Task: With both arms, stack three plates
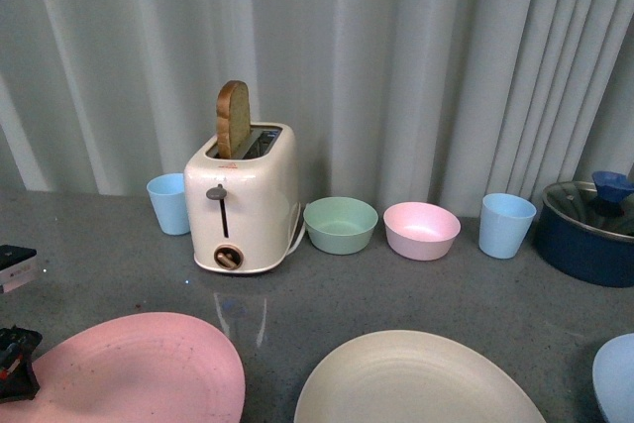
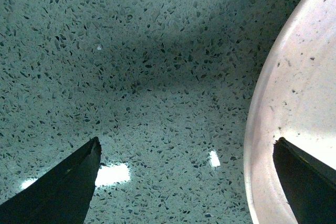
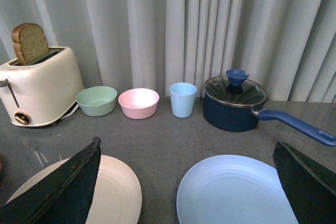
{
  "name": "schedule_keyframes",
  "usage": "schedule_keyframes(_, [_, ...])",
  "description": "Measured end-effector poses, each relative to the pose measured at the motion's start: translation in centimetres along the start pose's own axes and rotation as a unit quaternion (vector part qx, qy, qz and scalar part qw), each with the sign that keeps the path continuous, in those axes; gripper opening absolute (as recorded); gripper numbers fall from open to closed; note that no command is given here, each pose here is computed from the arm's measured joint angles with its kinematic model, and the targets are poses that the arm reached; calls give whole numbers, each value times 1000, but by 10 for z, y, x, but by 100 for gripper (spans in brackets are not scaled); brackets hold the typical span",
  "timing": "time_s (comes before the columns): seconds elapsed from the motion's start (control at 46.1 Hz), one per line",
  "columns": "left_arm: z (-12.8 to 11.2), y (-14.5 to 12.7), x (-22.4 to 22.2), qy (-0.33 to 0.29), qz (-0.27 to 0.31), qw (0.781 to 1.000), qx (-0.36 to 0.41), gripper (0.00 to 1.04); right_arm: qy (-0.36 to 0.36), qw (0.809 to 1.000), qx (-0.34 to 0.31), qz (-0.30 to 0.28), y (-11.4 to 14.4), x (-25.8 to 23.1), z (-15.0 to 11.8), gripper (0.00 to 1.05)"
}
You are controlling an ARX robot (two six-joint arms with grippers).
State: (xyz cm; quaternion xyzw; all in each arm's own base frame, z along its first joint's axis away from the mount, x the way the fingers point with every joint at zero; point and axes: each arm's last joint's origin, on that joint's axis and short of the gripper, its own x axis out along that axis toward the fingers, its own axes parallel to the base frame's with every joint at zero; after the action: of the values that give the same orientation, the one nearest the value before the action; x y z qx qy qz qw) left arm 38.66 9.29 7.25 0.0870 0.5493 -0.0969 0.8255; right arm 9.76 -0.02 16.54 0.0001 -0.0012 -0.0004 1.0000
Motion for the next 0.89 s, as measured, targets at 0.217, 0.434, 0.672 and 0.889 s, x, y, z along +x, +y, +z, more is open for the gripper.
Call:
schedule_keyframes(0.217, [-2, -1, 2, 2, -4, 1000, 2, 98, 0, 1000, 0, 0, 0, 0, 0, 97])
schedule_keyframes(0.434, [-5, -5, 6, 3, -10, 1000, 4, 98, 0, 1000, 0, 0, 0, 0, 0, 97])
schedule_keyframes(0.672, [-6, -11, 9, 5, -13, 1000, 11, 97, 0, 1000, 0, 0, 0, 0, 0, 97])
schedule_keyframes(0.889, [-5, -15, 10, 3, -17, 1000, 13, 59, 0, 1000, 0, 0, 0, 0, 0, 97])
